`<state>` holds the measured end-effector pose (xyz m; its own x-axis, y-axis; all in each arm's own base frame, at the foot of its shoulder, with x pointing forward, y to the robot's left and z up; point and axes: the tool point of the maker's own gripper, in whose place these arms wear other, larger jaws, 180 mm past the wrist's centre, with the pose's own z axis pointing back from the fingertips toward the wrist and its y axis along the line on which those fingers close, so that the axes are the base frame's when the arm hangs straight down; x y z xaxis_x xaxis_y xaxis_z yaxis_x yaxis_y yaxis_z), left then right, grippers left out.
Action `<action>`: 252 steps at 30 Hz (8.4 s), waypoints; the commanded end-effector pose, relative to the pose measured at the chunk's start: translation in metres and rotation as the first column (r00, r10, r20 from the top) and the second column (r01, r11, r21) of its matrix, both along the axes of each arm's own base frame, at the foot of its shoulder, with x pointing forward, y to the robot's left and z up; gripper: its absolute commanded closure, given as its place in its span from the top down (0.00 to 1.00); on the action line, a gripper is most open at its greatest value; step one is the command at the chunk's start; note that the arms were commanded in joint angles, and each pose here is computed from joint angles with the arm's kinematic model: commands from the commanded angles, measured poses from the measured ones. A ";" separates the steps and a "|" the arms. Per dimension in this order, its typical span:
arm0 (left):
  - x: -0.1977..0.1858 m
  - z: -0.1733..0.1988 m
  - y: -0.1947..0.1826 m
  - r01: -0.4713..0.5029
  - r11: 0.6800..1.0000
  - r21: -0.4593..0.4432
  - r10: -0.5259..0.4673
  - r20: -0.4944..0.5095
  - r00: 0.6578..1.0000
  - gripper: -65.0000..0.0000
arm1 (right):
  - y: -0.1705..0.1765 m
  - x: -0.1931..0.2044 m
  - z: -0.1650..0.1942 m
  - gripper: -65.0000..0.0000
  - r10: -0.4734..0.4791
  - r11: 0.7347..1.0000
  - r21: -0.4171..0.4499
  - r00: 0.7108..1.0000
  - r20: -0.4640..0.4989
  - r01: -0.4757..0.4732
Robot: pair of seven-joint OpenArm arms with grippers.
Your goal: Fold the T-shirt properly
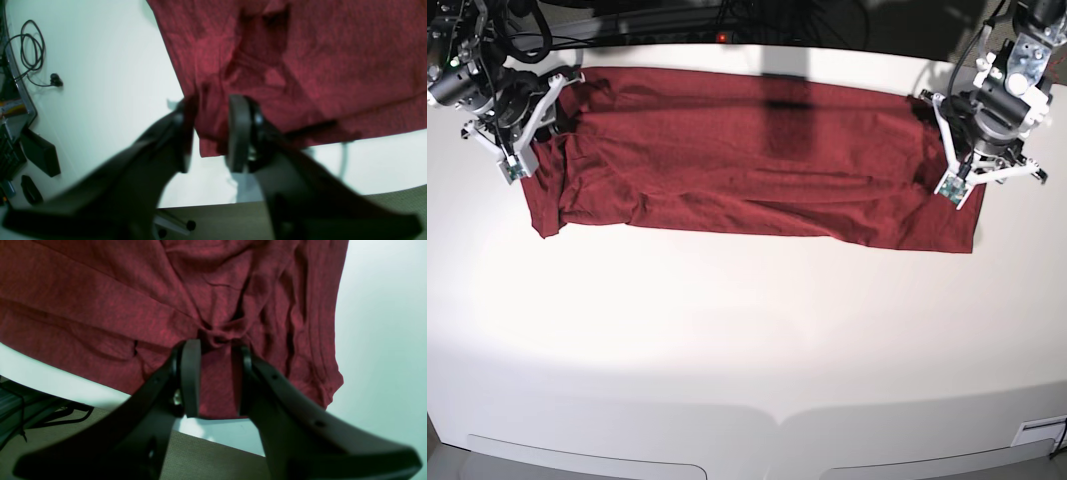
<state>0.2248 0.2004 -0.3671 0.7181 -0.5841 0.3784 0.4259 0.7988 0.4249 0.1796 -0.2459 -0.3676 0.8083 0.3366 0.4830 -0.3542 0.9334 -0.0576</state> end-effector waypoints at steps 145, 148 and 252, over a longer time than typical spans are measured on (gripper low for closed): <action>0.152 0.092 0.129 -0.567 0.720 0.400 0.221 0.642 0.734 0.70 | 0.031 0.205 0.014 0.26 -0.191 0.902 0.426 0.951 0.245 0.071; 0.152 0.092 0.129 -0.567 0.720 0.400 0.220 0.642 0.734 0.70 | 0.031 0.205 0.014 0.26 -0.191 0.902 0.426 0.951 0.245 0.071; 0.058 -0.092 0.060 -0.461 0.611 -0.643 0.113 -0.506 0.855 0.70 | 0.122 0.062 0.075 0.26 0.045 0.891 0.412 0.940 0.339 -0.192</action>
<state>0.3118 0.2585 -0.4400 0.9310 0.0965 0.3521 0.1101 0.8453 -0.5228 0.2369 -0.1264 -0.3066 0.6004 0.1267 0.7896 -0.4767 0.8495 0.2261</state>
